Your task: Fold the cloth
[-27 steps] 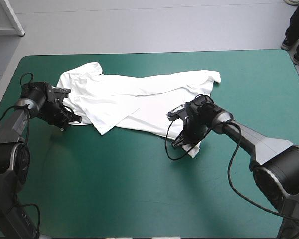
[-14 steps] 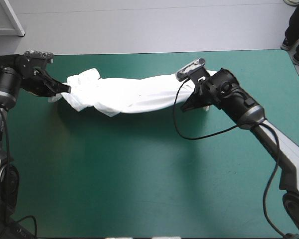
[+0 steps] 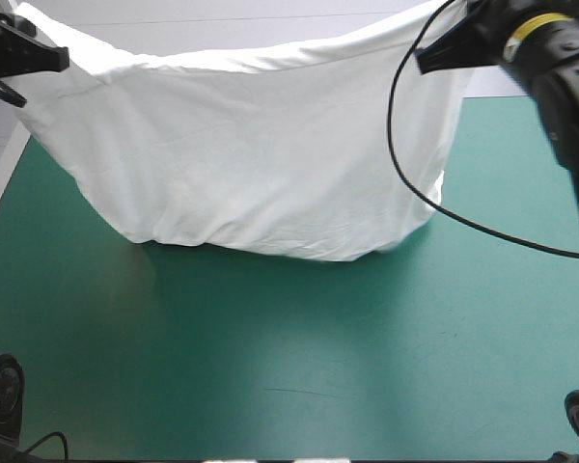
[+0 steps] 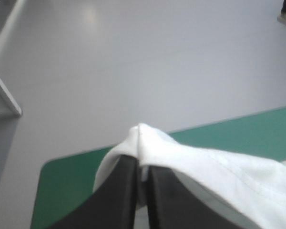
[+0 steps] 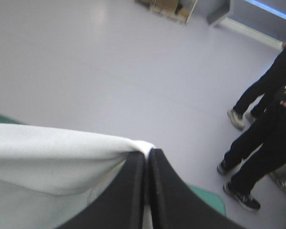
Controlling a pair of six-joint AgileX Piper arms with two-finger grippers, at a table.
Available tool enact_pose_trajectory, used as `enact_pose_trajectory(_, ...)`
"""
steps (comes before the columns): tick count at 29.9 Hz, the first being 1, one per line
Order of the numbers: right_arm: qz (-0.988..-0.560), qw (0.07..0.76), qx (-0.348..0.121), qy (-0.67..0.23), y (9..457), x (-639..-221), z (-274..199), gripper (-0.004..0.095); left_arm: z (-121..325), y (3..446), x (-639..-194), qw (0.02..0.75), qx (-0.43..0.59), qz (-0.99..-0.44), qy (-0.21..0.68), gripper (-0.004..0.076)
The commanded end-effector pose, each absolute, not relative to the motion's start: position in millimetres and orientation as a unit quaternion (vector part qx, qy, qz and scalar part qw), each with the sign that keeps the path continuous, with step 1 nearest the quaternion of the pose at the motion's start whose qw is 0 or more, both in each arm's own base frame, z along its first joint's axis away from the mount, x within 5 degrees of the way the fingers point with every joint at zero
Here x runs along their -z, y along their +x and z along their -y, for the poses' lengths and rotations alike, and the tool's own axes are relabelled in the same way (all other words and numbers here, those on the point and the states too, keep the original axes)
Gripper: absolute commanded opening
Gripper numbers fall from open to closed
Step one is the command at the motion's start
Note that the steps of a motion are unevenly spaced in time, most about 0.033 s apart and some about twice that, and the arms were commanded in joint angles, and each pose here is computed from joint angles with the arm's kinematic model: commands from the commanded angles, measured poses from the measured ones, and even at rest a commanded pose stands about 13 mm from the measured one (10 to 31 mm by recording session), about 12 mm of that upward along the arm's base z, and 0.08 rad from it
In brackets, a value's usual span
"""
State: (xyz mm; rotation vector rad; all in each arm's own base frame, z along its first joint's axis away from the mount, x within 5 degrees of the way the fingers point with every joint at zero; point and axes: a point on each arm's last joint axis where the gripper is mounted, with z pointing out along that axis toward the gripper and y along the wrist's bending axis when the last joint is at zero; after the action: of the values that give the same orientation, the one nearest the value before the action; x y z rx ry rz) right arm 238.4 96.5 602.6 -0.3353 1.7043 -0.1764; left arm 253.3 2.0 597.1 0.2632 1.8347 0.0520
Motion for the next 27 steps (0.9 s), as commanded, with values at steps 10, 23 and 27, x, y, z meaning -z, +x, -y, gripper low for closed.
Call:
enact_pose_trajectory(10,-0.605,0.788,0.081,-0.082,115,-681,-19,-0.0017,8,138,-678,0.784,-0.056,-0.606,0.119,0.0019)
enact_pose_trajectory(23,-0.624,0.768,0.099,-0.101,123,-675,-23,-0.0017,6,123,-675,0.767,-0.08,-0.625,0.123,0.0019)
enact_pose_trajectory(27,-0.654,0.738,0.133,-0.099,167,-662,-44,-0.0017,1,176,-656,0.725,-0.077,-0.673,0.121,0.0019)
